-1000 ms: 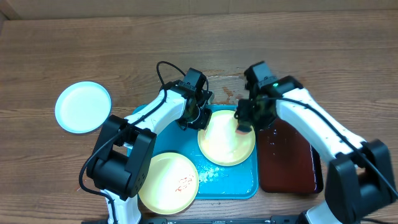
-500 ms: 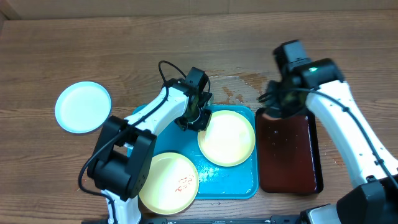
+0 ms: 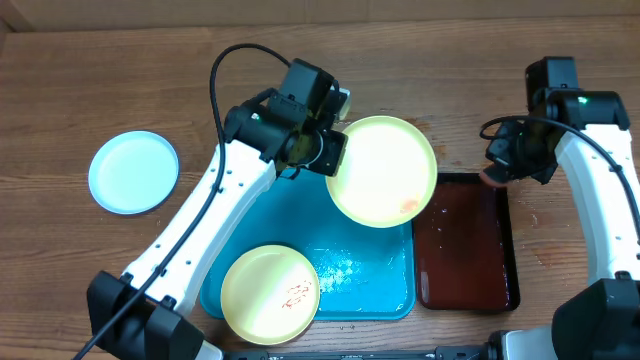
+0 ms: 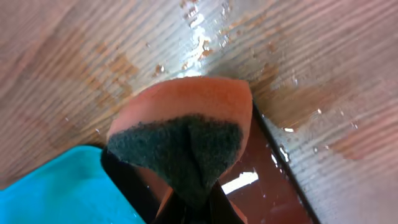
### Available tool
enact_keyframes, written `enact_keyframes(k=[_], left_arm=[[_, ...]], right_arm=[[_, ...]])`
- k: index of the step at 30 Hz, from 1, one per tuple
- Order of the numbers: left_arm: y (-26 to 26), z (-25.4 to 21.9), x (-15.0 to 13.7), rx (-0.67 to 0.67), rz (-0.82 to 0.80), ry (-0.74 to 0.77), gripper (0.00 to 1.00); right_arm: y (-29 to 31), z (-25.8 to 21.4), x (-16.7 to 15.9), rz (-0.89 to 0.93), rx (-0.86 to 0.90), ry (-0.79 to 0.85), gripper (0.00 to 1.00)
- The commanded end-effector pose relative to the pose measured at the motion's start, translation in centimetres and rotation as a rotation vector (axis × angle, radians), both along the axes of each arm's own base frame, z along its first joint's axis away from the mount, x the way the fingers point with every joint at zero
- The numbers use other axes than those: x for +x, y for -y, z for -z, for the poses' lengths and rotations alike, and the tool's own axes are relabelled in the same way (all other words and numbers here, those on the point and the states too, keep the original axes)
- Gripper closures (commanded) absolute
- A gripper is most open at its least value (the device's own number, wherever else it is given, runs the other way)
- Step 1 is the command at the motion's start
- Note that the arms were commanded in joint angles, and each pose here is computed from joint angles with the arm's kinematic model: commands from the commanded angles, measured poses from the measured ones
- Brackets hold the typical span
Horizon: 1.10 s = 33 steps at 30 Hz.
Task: Clean dirty plates on tray and stack at the side
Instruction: 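Lift the sponge away with the right gripper and raise the yellow plate with the left, then carry the yellow plate with the left gripper over the brown tray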
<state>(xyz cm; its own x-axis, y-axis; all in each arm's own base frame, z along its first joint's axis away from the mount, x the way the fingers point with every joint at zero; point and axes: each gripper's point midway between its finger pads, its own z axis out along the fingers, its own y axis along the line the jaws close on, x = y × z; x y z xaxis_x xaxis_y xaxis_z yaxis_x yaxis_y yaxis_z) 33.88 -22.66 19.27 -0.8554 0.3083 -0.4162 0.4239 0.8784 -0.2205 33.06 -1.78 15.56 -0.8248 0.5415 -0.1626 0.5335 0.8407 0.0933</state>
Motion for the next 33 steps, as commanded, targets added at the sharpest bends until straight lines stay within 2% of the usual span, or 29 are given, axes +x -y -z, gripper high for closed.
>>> enact_keyframes(k=[1, 6, 13, 21, 27, 33], left_arm=[[1.6, -0.7, -0.7, 0.030, 0.004, 0.045, 0.96], [4.0, -1.2, -1.6, 0.085, 0.029, 0.130, 0.96], [6.4, -2.5, -1.6, 0.129, 0.039, 0.258, 0.96], [9.8, -0.7, 0.0, 0.136, 0.072, 0.253, 0.96], [13.7, 0.8, 0.5, 0.224, 0.142, 0.279, 0.96], [14.4, 1.1, 0.2, 0.372, 0.153, 0.343, 0.96]], right_arm=[[1.0, -1.8, 1.0, -0.021, 0.016, 0.071, 0.96], [2.3, -3.4, 1.2, -0.008, 0.017, 0.097, 0.96], [3.3, -8.9, 1.7, -0.001, 0.074, 0.199, 0.96], [3.3, -13.6, 1.1, -0.012, 0.066, 0.268, 0.96], [3.1, -14.3, 0.5, -0.015, 0.069, 0.263, 0.96], [3.1, -14.2, 0.4, -0.015, 0.070, 0.257, 0.96]])
